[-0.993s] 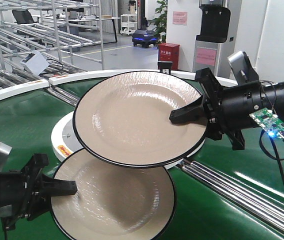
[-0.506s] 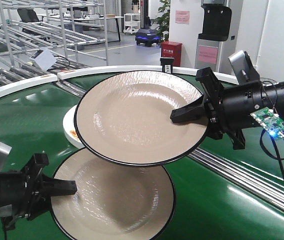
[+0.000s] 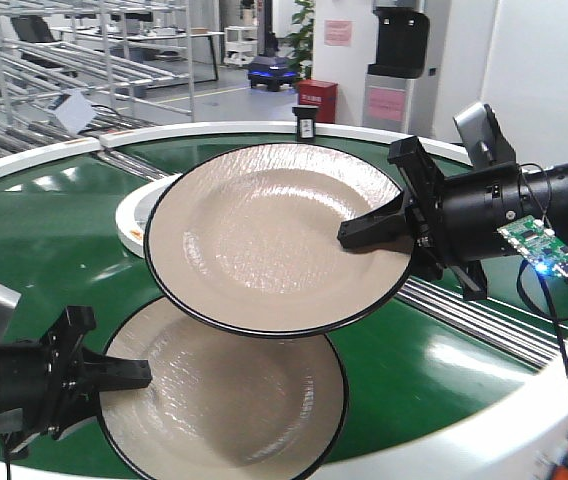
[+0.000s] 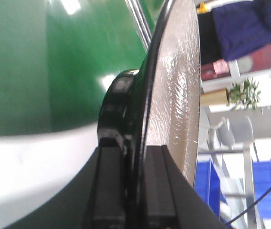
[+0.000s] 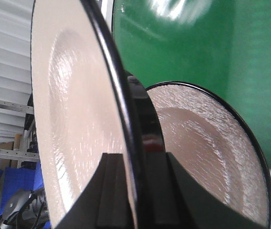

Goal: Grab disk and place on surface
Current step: 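Hold both plates upright while the base backs away from the conveyor, then hold both plates while the base drives to the steel counter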

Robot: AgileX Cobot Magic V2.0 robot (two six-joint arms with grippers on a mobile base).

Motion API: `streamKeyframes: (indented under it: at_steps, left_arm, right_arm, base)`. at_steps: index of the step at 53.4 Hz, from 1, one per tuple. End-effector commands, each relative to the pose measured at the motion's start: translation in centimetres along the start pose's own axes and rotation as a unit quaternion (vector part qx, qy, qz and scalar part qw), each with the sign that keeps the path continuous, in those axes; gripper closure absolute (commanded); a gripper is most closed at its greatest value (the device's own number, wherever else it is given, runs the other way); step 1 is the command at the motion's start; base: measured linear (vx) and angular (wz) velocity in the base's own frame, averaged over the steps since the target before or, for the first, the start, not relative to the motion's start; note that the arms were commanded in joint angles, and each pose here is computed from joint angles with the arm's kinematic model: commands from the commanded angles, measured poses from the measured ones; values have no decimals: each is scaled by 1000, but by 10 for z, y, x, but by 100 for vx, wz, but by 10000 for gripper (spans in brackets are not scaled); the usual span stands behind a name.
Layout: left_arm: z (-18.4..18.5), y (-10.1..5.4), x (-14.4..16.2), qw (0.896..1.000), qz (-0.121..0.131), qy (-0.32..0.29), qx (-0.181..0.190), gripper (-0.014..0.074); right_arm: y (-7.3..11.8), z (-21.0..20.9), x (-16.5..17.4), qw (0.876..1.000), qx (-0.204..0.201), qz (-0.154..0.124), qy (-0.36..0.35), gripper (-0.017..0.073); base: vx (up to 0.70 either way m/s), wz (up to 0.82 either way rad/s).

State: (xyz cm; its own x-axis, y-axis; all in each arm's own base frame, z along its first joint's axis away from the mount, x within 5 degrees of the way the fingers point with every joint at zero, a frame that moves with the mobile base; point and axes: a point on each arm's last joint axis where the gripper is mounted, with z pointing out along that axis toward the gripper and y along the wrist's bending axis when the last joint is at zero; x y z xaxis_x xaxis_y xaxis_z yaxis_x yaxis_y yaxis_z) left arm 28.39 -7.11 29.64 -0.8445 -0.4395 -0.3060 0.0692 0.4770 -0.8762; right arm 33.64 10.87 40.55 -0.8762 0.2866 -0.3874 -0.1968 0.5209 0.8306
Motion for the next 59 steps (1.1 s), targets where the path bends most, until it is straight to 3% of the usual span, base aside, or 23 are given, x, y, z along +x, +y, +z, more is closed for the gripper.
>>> streamKeyframes:
  at_steps: [1, 59]
  left_arm:
    - [-11, -29, -3, 997, -15, -22, 69, 592]
    - [-11, -29, -3, 997, -15, -22, 69, 592]
  right_arm:
    - [33, -20, -4, 997, -63, -5, -53, 567]
    - [33, -20, -4, 997, -63, -5, -53, 567]
  base:
    - [-31, -28]
    - [-15, -54]
